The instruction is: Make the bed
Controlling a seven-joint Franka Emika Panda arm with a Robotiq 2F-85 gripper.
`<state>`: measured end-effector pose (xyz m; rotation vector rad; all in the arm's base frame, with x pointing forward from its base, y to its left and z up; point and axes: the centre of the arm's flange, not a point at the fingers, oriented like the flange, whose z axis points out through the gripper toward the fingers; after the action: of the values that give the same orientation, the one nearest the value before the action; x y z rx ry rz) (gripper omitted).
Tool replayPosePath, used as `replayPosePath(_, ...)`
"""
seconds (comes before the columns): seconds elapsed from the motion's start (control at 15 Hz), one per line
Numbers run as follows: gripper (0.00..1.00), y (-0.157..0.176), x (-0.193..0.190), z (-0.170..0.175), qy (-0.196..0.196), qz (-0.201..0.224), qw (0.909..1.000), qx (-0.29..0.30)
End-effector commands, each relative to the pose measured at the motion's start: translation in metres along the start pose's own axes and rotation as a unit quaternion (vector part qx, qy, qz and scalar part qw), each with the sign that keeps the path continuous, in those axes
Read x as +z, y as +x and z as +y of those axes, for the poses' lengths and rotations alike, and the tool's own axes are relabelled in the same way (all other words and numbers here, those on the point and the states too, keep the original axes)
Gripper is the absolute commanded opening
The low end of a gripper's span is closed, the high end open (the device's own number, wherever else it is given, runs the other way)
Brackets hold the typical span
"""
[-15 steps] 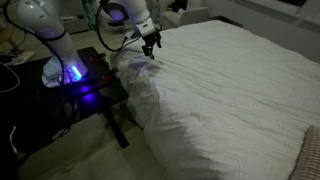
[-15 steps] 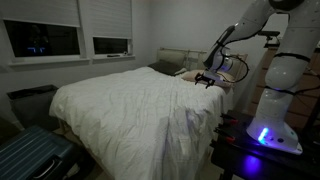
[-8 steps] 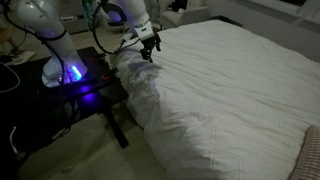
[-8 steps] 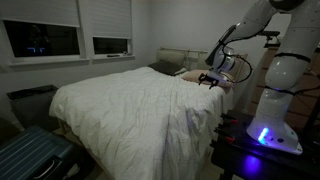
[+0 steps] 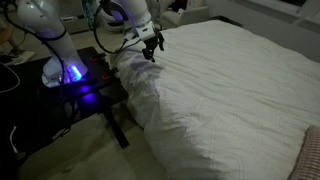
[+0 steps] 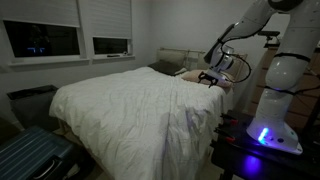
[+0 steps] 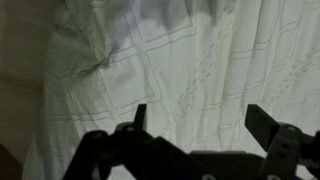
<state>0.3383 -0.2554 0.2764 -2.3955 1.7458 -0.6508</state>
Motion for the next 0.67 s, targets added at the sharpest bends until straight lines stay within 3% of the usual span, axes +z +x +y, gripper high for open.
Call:
replayPosePath(0.0, 1.00, 0.031, 0.038, 0.028, 0.023, -0.011, 0.9990, 0.037)
replayPosePath(0.33, 1.00, 0.065, 0.072, 0.054, 0.026, -0.039, 0.9969, 0.063)
replayPosePath(0.6, 1.00, 0.064, 0.115, 0.072, 0.022, -0.060, 0.9958, 0.065)
